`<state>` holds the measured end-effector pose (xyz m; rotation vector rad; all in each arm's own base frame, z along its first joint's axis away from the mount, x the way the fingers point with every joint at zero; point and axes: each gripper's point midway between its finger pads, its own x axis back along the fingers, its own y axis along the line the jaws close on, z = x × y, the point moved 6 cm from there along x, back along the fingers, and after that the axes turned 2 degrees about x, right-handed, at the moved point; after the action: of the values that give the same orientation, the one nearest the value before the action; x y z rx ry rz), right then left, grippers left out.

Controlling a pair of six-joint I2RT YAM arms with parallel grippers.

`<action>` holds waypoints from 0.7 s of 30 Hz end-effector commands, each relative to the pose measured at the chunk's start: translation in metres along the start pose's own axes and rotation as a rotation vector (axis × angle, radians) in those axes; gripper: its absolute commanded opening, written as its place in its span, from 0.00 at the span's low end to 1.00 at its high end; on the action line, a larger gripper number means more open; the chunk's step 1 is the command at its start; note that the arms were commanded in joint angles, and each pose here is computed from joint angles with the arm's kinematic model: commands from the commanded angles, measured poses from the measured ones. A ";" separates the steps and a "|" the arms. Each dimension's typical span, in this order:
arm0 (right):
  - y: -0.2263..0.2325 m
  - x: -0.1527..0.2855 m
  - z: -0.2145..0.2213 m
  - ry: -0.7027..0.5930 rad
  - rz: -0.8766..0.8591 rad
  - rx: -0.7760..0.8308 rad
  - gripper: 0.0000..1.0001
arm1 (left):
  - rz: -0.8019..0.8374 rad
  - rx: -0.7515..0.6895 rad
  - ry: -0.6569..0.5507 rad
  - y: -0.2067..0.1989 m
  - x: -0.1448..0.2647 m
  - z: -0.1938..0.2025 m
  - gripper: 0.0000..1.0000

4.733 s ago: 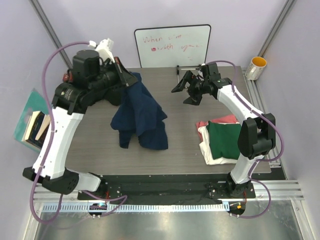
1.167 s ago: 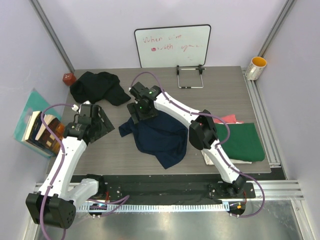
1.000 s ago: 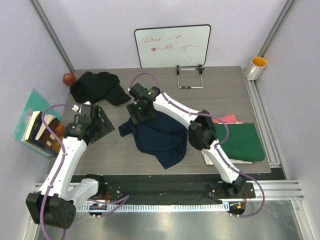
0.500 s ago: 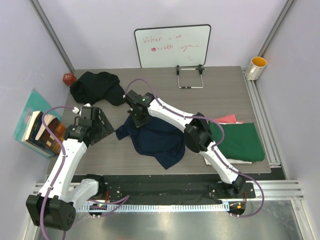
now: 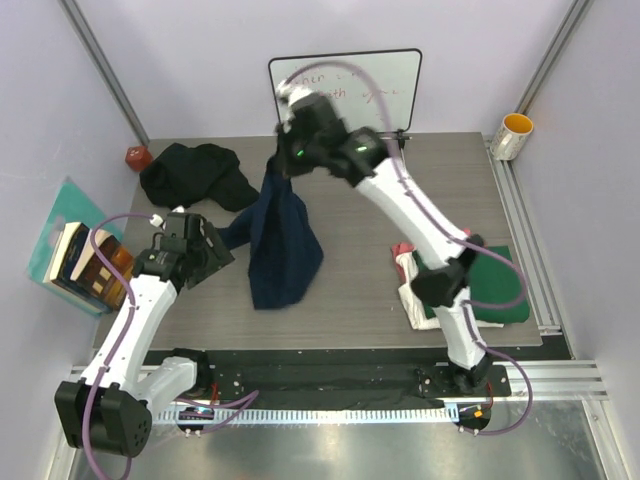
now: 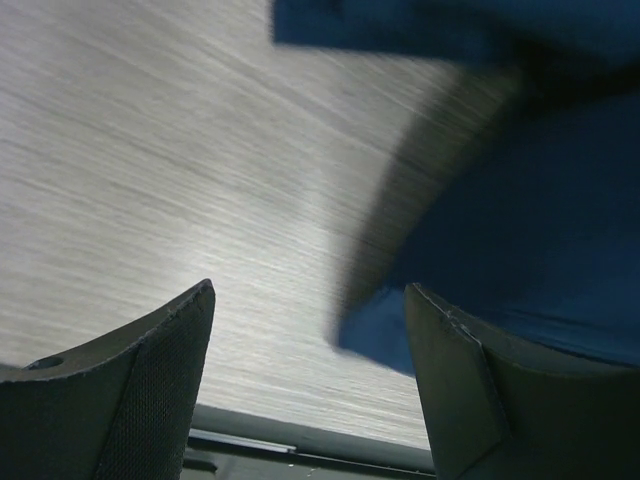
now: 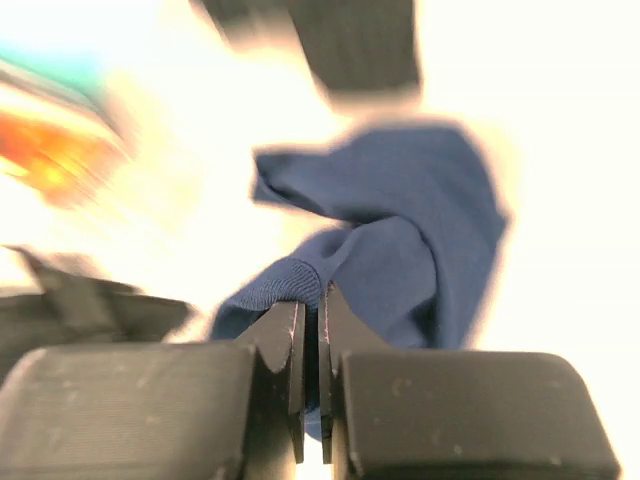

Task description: Fold and stack the t-shirts

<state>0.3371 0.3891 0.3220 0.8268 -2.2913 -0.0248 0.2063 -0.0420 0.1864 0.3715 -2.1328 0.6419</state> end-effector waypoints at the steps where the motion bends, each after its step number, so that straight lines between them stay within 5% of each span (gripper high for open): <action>1: 0.002 0.175 -0.119 -0.582 -0.139 -0.042 0.01 | 0.103 0.023 -0.039 -0.020 0.002 -0.015 0.77; 7: -0.039 0.299 -0.163 -0.880 -0.309 -0.179 0.01 | 0.131 0.015 -0.031 -0.028 0.000 -0.020 0.77; 10: -0.049 0.321 -0.167 -0.919 -0.358 -0.199 0.01 | 0.126 0.028 -0.018 -0.028 -0.003 -0.018 0.77; 21: -0.061 0.243 -0.147 -0.634 -0.418 -0.291 0.01 | 0.129 0.052 0.020 -0.021 -0.011 -0.003 0.77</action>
<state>0.3154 0.2165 0.5813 1.1948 -2.6697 -0.8879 0.2231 -0.0563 0.1865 0.2742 -2.1209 0.7293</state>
